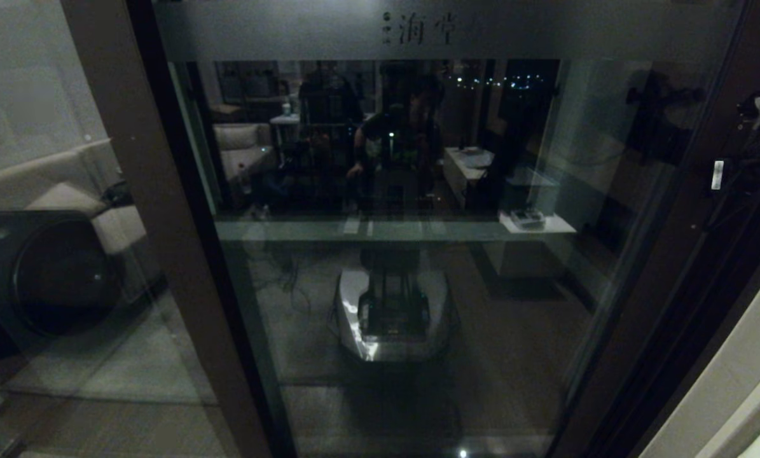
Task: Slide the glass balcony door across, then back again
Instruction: Close the slid door
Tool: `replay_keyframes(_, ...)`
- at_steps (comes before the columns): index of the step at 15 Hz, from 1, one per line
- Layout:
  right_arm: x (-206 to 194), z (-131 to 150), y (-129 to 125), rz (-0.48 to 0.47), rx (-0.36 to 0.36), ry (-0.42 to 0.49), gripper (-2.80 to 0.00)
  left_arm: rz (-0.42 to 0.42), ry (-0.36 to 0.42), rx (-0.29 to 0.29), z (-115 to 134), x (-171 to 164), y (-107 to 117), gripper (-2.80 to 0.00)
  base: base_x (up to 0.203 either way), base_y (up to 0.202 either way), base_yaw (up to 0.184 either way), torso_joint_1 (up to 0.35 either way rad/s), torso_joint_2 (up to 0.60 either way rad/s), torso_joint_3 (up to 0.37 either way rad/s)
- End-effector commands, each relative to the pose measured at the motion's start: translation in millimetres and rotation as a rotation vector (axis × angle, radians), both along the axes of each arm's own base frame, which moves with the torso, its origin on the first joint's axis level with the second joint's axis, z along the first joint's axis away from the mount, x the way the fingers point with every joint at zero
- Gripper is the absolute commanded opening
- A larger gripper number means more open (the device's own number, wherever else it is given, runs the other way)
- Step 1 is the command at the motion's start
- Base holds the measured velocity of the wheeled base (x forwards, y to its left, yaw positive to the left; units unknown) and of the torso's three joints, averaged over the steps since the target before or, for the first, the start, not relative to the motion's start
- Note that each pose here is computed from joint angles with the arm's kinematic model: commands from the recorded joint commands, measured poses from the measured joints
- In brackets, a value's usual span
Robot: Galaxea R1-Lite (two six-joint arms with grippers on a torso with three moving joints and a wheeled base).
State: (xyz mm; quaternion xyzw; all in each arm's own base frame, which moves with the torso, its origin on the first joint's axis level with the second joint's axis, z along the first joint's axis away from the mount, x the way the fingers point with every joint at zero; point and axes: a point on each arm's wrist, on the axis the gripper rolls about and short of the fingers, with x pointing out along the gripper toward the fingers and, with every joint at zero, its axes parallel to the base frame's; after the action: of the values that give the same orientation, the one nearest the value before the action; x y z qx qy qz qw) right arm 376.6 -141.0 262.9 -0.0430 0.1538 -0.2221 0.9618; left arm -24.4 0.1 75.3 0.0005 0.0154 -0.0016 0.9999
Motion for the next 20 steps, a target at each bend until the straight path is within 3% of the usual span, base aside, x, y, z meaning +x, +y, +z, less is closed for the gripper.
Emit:
replay_keyframes(1,1.2,-1.3,-1.6,-0.002,-0.001,-0.001,-2.80,0.000,0.000,0.001,0.0,0.0,0.0,-2.80,0.000,0.000,0.000,0.000,0.00,0.000)
replay_keyframes(20,4.2,-3.8,-20.3,-0.041,-0.008,-0.005,-2.80,0.000,0.000,0.001,0.0,0.0,0.0,-2.80,0.000,0.000,0.000,0.000,0.00,0.000)
